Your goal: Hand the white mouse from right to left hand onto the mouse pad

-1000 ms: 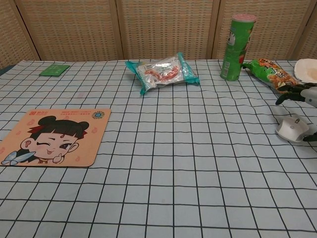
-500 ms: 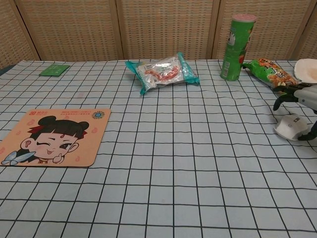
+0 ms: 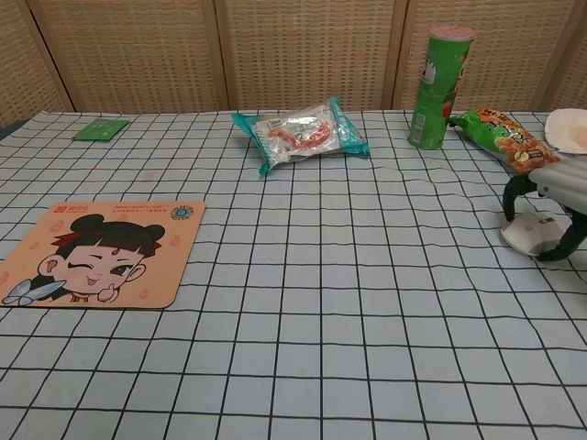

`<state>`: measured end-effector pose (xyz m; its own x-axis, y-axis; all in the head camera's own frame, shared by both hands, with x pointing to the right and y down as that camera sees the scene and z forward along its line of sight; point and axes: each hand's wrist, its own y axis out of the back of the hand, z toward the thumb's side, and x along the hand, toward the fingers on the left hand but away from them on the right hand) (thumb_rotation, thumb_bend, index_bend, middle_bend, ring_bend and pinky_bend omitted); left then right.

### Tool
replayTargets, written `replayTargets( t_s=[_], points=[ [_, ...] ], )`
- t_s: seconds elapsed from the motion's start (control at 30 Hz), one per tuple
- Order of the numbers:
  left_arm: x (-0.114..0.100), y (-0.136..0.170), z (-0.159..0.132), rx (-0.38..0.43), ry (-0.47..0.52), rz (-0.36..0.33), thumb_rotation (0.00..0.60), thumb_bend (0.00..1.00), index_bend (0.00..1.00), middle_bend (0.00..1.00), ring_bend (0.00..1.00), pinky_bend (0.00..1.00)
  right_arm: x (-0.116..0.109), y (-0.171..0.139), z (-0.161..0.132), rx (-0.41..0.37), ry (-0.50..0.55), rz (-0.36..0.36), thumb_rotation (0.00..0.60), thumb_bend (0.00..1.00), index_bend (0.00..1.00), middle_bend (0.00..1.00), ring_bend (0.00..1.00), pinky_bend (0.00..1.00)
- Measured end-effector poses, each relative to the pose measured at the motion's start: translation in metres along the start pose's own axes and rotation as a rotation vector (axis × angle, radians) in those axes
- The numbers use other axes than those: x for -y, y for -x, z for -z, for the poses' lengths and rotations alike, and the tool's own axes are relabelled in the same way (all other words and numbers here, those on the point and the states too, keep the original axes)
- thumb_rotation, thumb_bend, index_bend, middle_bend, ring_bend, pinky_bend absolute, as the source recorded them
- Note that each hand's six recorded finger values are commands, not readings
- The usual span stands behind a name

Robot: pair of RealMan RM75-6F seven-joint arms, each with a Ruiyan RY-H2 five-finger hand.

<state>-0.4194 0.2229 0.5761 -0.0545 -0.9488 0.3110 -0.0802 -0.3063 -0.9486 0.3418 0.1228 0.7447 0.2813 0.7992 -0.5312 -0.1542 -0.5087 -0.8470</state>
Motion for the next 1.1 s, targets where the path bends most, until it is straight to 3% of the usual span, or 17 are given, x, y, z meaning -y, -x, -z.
replayTargets(
  t_s=[0.2,0.37,0.63,1.1],
  points=[
    [0.0,0.0,0.001,-0.002,0.0,-0.001,0.6,0.04,0.0,0.0,0.0,0.0,-0.017,0.0,-0.009,-0.05,-0.005,0.082,0.6,0.23,0.78,0.55,0.48,0.53],
    [-0.001,-0.001,0.001,-0.001,0.003,-0.004,0.6,0.04,0.0,0.0,0.0,0.0,-0.037,-0.001,-0.03,-0.141,-0.009,0.16,0.6,0.23,0.79,0.56,0.48,0.53],
    [-0.002,-0.001,0.001,-0.003,0.007,-0.007,0.6,0.04,0.0,0.0,0.0,0.0,-0.054,0.001,-0.067,-0.268,-0.034,0.22,0.6,0.23,0.79,0.56,0.48,0.53],
    [0.001,-0.004,0.007,-0.023,0.019,0.01,0.6,0.04,0.0,0.0,0.0,0.0,-0.073,0.017,-0.192,-0.598,-0.13,0.311,0.6,0.23,0.79,0.56,0.48,0.53]
  ],
)
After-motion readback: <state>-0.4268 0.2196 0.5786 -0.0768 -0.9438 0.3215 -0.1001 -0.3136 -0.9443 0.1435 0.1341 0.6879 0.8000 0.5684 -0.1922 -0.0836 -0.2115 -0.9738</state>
